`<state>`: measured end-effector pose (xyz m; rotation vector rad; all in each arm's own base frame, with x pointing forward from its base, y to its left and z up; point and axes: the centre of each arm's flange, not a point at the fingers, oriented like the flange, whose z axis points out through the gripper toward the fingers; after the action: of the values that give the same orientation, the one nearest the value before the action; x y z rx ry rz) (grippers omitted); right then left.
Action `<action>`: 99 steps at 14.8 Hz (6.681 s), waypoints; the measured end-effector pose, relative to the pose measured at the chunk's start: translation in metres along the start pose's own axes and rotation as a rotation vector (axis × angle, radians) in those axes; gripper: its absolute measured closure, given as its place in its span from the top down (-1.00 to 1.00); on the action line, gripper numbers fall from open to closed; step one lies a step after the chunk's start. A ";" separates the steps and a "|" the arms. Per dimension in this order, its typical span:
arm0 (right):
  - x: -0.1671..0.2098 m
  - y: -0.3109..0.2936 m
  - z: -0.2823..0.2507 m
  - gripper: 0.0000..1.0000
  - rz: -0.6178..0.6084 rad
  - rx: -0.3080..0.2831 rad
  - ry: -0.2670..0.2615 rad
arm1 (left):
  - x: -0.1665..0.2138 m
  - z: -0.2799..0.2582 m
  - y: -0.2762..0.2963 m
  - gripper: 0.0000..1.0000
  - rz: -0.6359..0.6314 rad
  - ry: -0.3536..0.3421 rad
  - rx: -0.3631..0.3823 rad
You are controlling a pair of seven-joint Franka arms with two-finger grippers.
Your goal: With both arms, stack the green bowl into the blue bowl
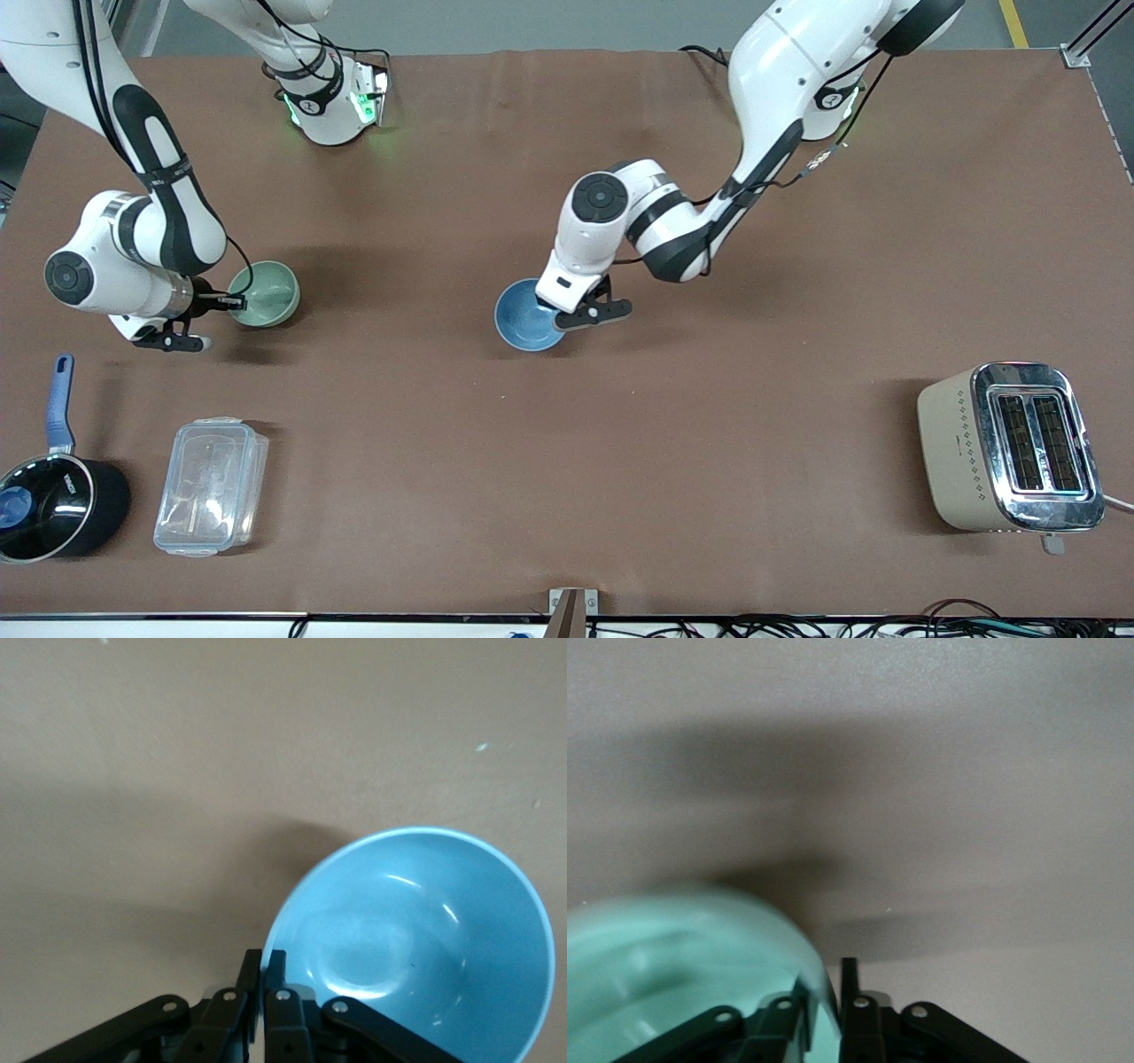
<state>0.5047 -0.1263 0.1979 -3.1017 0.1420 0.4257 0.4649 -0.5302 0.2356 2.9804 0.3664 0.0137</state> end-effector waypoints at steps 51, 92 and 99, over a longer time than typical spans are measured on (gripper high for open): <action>-0.051 -0.480 -0.033 -0.88 0.158 0.204 0.070 | 0.145 -0.482 -0.386 1.00 0.299 0.014 0.147; -0.142 0.000 -0.412 1.00 0.015 0.029 0.291 | 0.156 -0.481 -0.380 1.00 0.339 0.002 0.150; -0.136 0.009 -0.454 1.00 0.034 0.007 0.315 | 0.156 -0.481 -0.381 1.00 0.338 -0.003 0.151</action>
<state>0.4951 -0.1323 0.6715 -3.1387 0.1976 -0.0667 0.5121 -0.0609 0.6583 3.1515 -0.1468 0.0173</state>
